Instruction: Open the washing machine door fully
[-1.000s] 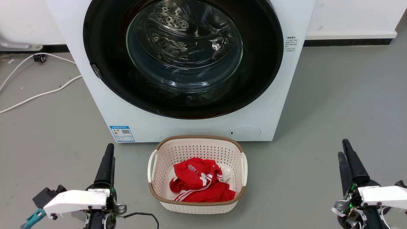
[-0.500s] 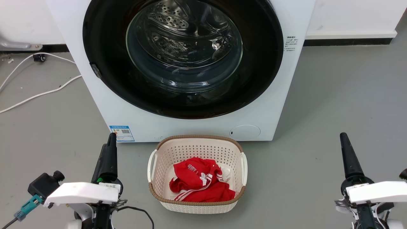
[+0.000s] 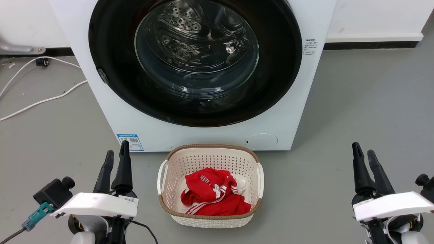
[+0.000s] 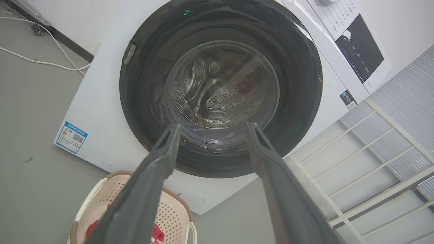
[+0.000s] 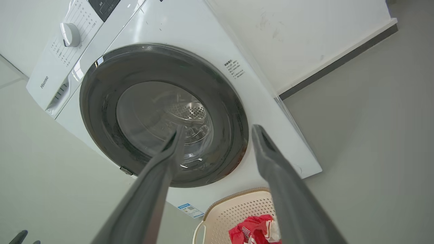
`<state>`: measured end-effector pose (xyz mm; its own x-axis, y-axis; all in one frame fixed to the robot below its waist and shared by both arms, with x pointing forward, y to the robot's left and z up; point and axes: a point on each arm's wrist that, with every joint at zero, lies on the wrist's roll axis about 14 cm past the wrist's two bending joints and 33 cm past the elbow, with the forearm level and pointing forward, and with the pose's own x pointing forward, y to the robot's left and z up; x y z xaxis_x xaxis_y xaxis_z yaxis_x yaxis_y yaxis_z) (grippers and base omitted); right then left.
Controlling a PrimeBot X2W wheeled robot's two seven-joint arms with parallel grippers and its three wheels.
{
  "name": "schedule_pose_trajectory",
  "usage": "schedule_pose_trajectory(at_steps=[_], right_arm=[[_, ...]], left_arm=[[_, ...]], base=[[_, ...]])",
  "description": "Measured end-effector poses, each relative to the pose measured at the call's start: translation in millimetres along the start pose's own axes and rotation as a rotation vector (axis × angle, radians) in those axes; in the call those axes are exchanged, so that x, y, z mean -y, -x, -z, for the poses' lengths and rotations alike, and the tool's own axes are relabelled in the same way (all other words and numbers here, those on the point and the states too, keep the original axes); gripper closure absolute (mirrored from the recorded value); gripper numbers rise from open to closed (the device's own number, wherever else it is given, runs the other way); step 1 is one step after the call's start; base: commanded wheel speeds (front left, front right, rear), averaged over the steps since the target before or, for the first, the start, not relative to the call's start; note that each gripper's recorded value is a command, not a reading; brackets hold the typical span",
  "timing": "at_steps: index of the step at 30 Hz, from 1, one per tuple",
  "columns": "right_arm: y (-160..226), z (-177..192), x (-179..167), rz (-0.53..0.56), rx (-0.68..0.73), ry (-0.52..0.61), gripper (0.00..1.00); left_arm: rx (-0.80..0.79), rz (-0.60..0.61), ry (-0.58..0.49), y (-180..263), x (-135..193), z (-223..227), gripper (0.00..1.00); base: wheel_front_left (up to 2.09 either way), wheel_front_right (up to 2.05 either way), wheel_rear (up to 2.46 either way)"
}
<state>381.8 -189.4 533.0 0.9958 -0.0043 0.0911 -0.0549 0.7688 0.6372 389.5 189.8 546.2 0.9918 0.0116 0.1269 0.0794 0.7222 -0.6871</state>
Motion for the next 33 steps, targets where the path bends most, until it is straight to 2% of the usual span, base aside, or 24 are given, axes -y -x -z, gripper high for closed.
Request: schedule_pose_trajectory(at_steps=[19,33], right_arm=[[1.7,8.4,-0.5,-0.018,-0.028,0.262,0.0],[3.3,11.9,-4.0,-0.04,-0.045,0.402,0.0]], left_arm=[[0.015,0.045,-0.258,-0.9,13.4,2.1,0.0],[0.027,0.068,-0.417,-0.8,18.3,3.0,0.0]], base=[[0.0,0.0,0.0],[0.0,0.0,0.0]])
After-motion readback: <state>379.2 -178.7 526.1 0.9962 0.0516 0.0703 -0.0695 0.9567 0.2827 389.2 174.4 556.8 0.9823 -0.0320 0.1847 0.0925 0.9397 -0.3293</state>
